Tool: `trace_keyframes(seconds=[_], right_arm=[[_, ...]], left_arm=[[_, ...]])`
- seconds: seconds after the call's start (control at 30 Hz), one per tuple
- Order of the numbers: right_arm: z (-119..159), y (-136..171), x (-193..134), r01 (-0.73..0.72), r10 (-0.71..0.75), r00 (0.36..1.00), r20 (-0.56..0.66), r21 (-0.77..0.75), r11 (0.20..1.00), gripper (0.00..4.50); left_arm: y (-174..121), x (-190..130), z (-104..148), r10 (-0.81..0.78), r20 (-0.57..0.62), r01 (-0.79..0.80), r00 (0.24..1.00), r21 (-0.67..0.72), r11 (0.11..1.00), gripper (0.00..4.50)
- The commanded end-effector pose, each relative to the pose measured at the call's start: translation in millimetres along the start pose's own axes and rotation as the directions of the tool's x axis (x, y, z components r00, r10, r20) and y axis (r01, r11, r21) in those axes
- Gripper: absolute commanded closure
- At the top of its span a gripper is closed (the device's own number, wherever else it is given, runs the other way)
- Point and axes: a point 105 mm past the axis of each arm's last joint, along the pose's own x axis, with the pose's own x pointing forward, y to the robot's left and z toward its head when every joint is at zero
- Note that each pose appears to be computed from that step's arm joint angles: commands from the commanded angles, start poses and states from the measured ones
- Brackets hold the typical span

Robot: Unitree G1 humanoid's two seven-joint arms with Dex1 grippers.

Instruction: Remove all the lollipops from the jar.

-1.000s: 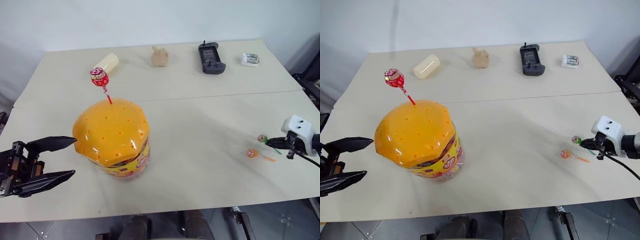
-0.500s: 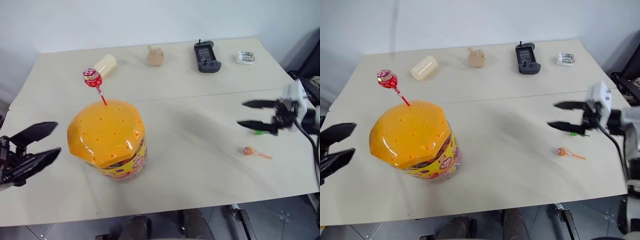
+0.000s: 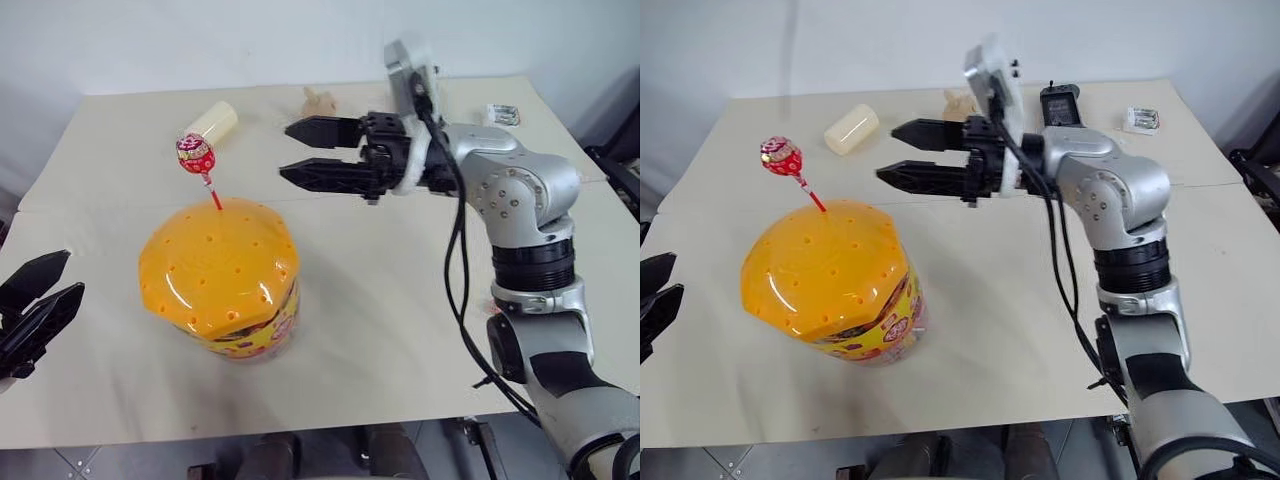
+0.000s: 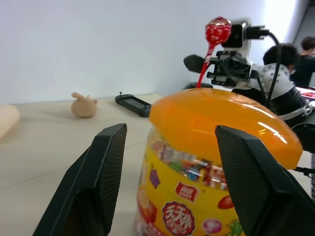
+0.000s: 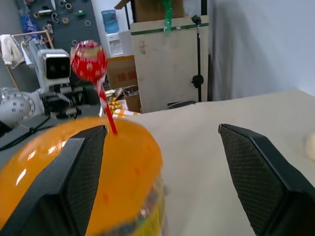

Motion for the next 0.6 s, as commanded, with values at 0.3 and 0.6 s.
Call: trace_keyframes(seconds=[0.3, 0.6], right_arm=[[-0.4, 32.0, 66.8, -0.152, 0.148, 0.986, -0.071, -0.053, 0.987, 0.71], [-2.3, 40.4, 77.2, -0.216, 0.213, 0.975, -0.062, -0.059, 0.975, 1.1]], left_arm=[[-4.3, 2.4, 2.4, -0.006, 0.015, 0.006, 1.0, 0.038, 0.999, 1.45], [-4.1, 1.9, 4.1, -0.011, 0.013, 0.011, 1.0, 0.038, 0.999, 1.45]])
